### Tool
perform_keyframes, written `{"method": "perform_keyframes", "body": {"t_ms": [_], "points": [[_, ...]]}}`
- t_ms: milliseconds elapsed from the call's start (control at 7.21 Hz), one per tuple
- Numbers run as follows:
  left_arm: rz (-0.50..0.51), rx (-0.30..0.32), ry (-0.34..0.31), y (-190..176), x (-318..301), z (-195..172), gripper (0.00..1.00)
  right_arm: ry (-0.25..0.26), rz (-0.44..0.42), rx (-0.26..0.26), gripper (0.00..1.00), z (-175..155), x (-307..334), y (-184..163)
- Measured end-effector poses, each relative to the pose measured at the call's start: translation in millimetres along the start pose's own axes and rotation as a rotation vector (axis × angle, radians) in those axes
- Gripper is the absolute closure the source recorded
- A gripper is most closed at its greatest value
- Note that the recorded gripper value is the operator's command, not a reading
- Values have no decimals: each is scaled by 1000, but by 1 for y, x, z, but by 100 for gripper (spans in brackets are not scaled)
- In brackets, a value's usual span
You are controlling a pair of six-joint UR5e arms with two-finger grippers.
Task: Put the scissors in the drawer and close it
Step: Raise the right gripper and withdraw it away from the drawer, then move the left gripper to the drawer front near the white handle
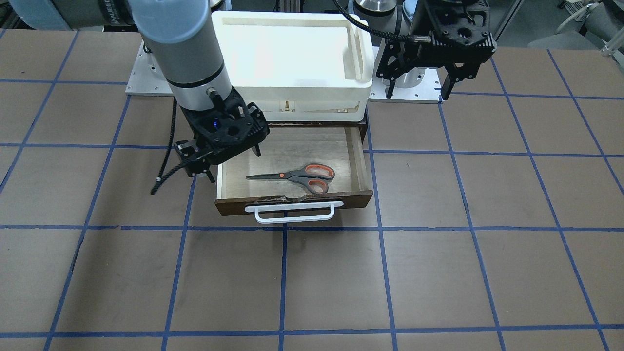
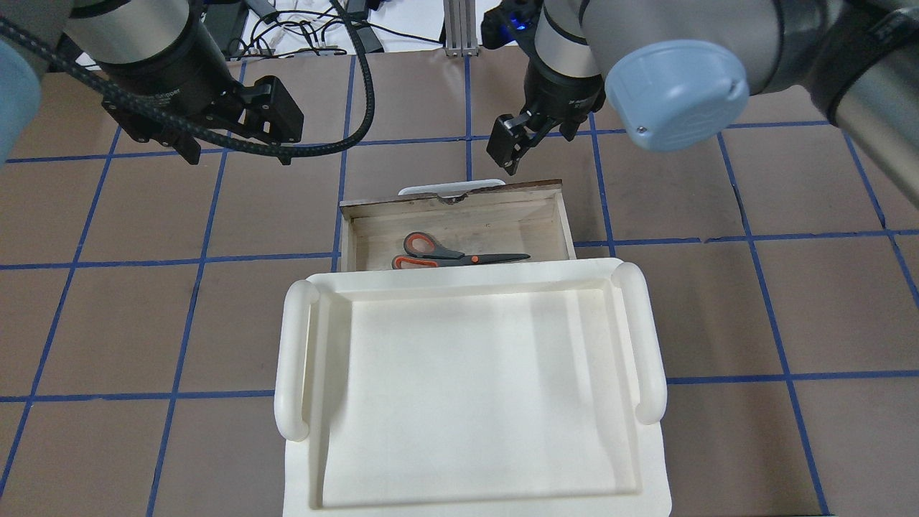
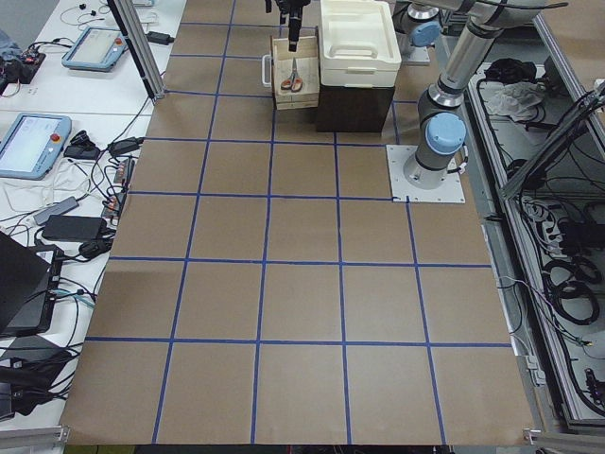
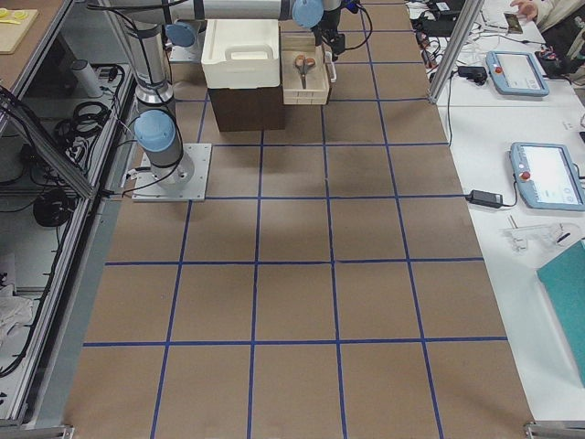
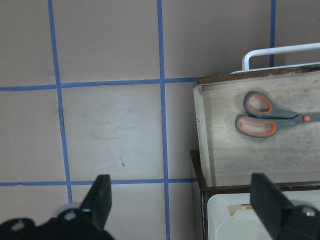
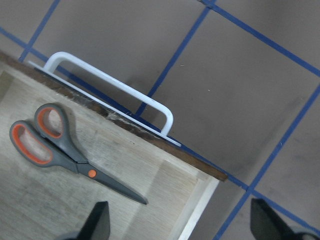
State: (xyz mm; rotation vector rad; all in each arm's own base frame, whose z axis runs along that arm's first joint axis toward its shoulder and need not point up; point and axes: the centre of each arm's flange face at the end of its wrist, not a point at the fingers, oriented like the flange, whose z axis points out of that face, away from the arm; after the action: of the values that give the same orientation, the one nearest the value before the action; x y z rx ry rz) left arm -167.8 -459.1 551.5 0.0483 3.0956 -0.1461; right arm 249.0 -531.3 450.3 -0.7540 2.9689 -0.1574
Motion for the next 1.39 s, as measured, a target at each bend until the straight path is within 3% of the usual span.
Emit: {"method": "perform_keyframes", "body": {"t_ms": [277,693,971,1387], "points": [[2,-11,5,-5,2,9,0,28,143,-28,0,-16,27,17],[-20,30,16,-34,9,41,0,133,276,-14,0,-46,74,39],[-72,58,24,-65,28,76,0,135,324,-1,0,-64,73,52],[-156,98,41,-113,89,145,0,126,328,-18,0,-80,65,68]]}}
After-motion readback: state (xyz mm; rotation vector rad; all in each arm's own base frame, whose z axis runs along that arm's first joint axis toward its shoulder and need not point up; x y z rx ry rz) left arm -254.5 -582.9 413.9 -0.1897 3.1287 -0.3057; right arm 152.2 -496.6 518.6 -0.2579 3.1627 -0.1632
